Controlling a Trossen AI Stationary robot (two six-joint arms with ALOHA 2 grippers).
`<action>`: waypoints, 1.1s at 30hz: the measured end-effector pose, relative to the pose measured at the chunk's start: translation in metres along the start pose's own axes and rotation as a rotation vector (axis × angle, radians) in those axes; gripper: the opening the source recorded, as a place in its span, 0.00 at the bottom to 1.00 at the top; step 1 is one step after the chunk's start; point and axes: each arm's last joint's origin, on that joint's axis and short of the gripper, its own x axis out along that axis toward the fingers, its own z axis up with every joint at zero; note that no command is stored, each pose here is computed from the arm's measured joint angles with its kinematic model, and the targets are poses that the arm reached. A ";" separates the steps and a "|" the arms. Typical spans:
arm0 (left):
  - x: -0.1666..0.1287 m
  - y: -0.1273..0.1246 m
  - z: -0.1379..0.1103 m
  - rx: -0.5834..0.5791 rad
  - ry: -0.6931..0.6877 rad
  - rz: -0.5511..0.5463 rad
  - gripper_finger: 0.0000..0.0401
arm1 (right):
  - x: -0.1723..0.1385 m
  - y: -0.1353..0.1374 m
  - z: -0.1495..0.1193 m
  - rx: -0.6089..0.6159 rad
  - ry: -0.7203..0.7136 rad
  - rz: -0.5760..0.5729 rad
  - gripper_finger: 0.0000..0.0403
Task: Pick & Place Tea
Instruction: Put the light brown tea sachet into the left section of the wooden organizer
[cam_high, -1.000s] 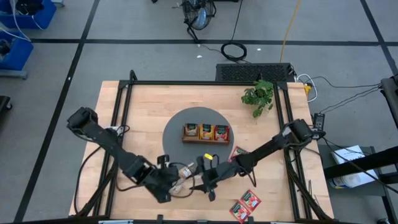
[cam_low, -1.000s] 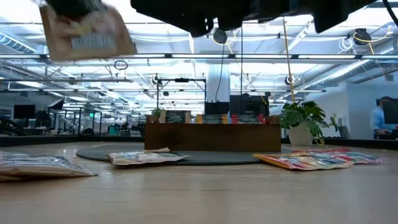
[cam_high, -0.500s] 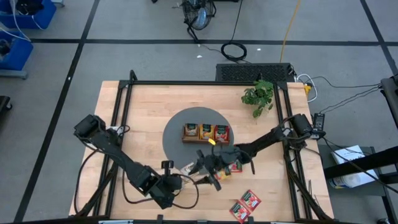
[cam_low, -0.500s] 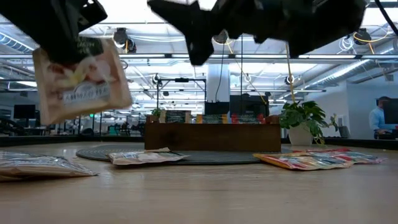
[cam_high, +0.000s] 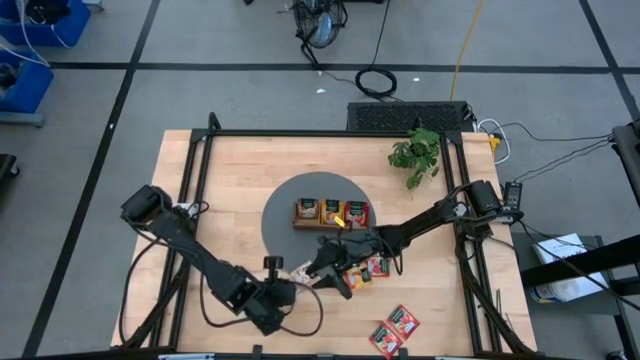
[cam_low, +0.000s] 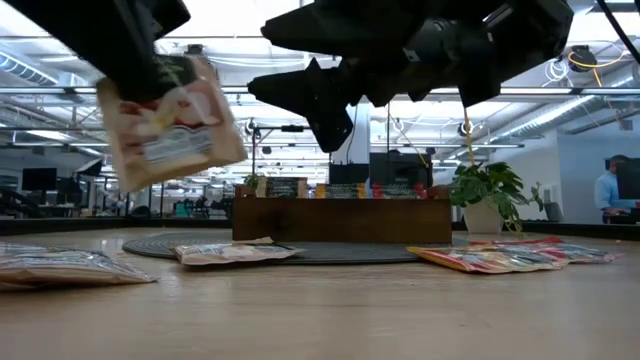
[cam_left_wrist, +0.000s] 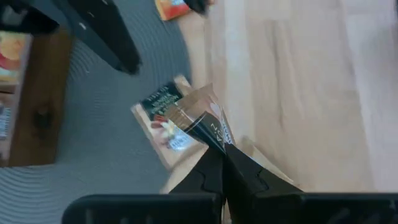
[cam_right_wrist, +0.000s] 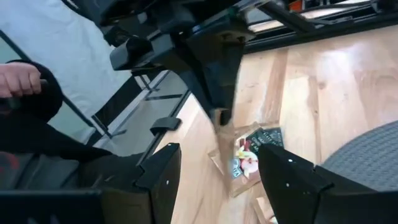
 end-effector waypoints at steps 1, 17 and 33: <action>0.000 0.002 0.002 0.001 -0.001 0.005 0.02 | 0.000 0.000 0.000 0.002 0.002 0.002 0.49; 0.009 0.022 0.019 -0.024 -0.029 -0.008 0.02 | 0.001 -0.003 -0.002 -0.046 0.006 -0.043 0.41; 0.013 0.030 0.029 -0.016 -0.077 -0.015 0.03 | -0.001 -0.009 -0.005 -0.153 0.049 -0.058 0.06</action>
